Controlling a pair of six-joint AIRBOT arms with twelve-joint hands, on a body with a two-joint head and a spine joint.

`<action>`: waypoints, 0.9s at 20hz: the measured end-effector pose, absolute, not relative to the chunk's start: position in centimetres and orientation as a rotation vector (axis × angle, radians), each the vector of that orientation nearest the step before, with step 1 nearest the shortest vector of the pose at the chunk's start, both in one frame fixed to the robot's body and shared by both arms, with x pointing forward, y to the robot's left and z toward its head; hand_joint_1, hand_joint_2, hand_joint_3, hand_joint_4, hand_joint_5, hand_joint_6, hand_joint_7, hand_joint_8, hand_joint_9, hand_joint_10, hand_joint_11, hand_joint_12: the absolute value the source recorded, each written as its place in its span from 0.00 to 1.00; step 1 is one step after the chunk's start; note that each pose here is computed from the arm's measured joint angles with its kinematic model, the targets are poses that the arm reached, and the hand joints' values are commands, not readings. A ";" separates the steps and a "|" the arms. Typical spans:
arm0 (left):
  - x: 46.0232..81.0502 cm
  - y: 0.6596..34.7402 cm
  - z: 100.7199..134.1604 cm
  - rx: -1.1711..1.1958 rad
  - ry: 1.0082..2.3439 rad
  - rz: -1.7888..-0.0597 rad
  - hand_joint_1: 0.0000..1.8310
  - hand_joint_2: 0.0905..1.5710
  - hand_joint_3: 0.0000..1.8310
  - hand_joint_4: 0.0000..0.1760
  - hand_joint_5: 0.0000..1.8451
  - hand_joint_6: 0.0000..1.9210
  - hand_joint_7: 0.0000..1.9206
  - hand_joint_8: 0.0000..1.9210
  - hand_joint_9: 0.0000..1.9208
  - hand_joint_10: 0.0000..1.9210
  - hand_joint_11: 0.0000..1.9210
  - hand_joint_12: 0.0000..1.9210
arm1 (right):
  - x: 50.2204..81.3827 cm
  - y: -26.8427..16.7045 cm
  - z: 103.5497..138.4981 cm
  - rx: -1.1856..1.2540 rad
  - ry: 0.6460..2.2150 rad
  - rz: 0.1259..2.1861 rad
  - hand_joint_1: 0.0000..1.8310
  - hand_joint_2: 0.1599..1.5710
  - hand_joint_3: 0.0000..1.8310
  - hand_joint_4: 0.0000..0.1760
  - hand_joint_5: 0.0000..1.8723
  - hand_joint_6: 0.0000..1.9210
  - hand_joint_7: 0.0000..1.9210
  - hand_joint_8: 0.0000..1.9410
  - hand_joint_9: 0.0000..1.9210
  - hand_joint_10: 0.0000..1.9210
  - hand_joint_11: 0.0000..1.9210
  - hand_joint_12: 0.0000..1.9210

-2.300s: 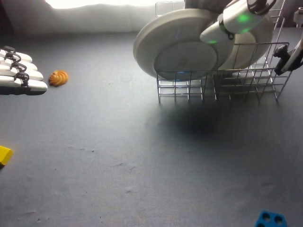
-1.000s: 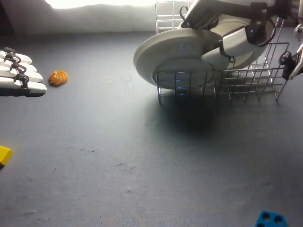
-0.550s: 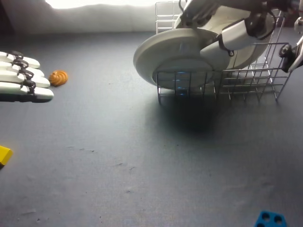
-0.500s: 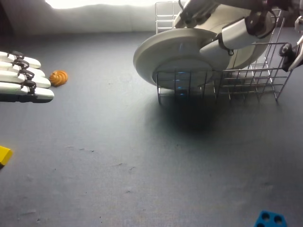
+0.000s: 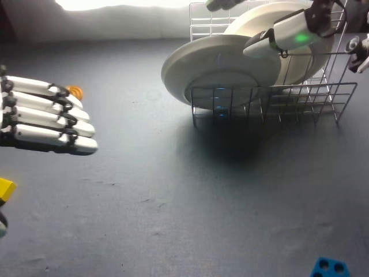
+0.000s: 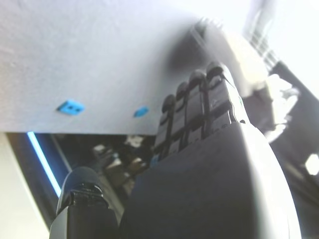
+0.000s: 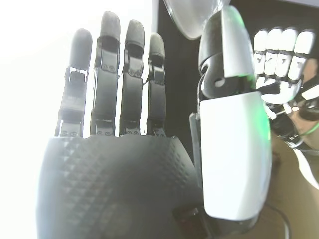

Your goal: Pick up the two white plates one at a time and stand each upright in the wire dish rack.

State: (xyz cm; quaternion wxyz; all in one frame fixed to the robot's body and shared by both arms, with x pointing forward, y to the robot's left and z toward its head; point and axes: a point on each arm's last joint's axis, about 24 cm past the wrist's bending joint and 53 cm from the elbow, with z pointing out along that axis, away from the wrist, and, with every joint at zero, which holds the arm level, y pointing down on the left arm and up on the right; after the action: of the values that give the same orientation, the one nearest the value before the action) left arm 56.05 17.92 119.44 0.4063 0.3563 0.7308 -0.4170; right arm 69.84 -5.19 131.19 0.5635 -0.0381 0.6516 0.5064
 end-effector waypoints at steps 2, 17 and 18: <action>55.8 17.1 120.1 0.891 1.824 -1.081 0.00 0.63 0.00 0.00 0.01 0.00 0.01 0.01 0.01 0.01 0.00 0.02 | 68.5 -5.1 132.1 -0.170 1.481 1.165 0.59 0.60 0.00 0.00 0.34 0.00 0.37 0.00 0.37 0.00 0.06 0.70; 53.9 15.0 119.4 0.984 1.828 -1.091 0.00 0.63 0.00 0.00 0.02 0.01 0.02 0.00 0.01 0.00 0.00 0.00 | 62.7 -11.9 134.7 -0.346 1.313 1.090 0.60 0.60 0.00 0.00 0.32 0.01 0.34 0.00 0.35 0.01 0.04 0.69; 53.5 14.7 119.4 0.993 1.826 -1.102 0.00 0.64 0.00 0.00 0.05 0.00 0.06 0.00 0.06 0.01 0.04 0.03 | 62.3 -12.3 135.0 -0.348 1.303 1.089 0.57 0.61 0.00 0.00 0.31 0.00 0.34 0.00 0.34 0.00 0.03 0.68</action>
State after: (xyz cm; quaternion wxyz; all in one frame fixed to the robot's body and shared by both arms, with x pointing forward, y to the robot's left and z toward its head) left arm 53.53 14.66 119.38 0.3844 0.3896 0.7165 -0.4326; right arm 62.26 -12.31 135.00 0.6473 -0.1528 0.5730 0.4789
